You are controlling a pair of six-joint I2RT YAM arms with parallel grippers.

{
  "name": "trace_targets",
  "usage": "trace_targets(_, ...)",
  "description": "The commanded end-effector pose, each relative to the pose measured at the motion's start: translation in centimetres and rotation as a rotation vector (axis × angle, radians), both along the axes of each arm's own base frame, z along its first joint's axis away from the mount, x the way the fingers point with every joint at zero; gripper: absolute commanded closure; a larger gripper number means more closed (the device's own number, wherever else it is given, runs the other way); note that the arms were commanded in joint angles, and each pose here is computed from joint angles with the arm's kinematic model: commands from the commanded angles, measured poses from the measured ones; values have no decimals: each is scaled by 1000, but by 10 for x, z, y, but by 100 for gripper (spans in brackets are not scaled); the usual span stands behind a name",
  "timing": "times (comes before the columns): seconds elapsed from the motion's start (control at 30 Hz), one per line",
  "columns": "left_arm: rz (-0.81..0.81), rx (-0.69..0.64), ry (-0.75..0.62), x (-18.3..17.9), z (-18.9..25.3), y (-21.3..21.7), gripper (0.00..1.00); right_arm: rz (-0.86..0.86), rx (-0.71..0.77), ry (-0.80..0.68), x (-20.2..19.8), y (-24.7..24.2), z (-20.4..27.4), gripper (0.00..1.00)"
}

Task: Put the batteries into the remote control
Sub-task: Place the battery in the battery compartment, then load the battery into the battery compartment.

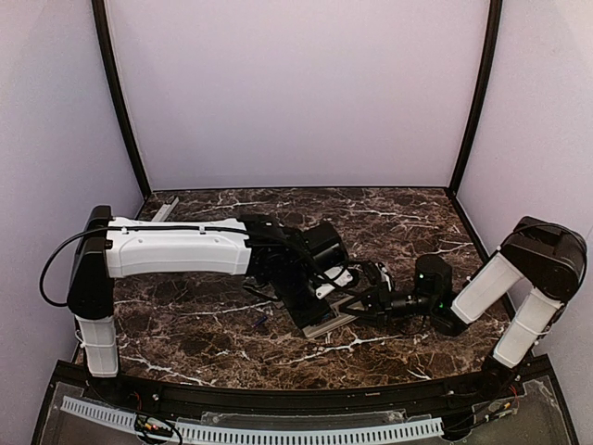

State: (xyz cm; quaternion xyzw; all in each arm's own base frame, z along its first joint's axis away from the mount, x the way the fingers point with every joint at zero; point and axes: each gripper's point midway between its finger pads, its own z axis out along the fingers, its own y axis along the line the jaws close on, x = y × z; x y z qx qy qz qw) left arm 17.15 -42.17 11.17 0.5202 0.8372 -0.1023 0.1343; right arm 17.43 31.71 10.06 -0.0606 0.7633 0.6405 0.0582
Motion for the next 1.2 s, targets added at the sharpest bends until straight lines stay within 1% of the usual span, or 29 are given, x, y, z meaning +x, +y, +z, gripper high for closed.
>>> trace_targets(0.0,10,38,-33,6,2,4,91,27,63,-56,-2,7,18,100)
trace_targets(0.17,22,41,-46,10,2,3,85,29,64,-54,-3,7,18,100)
trace_targets(0.2,25,42,-49,10,2,3,82,28,65,-53,-3,7,18,100)
trace_targets(0.33,30,43,-60,13,3,3,76,25,66,-51,-3,6,17,100)
trace_targets(0.47,44,29,-66,14,10,1,72,26,65,-49,-4,6,17,100)
trace_targets(0.6,67,-22,-88,17,27,0,64,26,63,-47,-4,6,16,100)
trace_targets(0.7,67,-93,-76,11,41,-1,55,21,60,-45,-3,5,16,100)
trace_targets(0.83,85,-177,-66,9,53,0,50,15,55,-47,-2,5,17,100)
trace_targets(0.87,93,-207,-67,8,62,3,50,14,53,-47,-1,4,17,100)
trace_targets(0.9,104,-228,-46,8,57,6,50,13,52,-48,-1,4,17,100)
trace_targets(0.93,108,-271,-42,6,68,10,50,13,52,-49,-1,3,18,100)
trace_targets(0.97,116,-296,-15,5,61,14,51,14,53,-49,-1,3,18,100)
trace_targets(1.0,116,-350,-17,3,74,18,53,17,54,-49,-1,3,19,100)
trace_targets(1.03,113,-380,3,2,67,21,55,19,57,-52,-1,4,20,100)
trace_targets(1.07,110,-423,-8,0,78,25,60,20,59,-54,-1,4,21,100)
trace_targets(1.1,111,-431,-11,0,69,30,64,26,61,-54,-1,4,21,100)
trace_targets(1.13,105,-456,-26,-2,76,33,70,30,63,-53,-2,5,22,100)
trace_targets(1.17,82,-454,-34,-4,69,36,71,37,66,-51,-2,5,23,100)
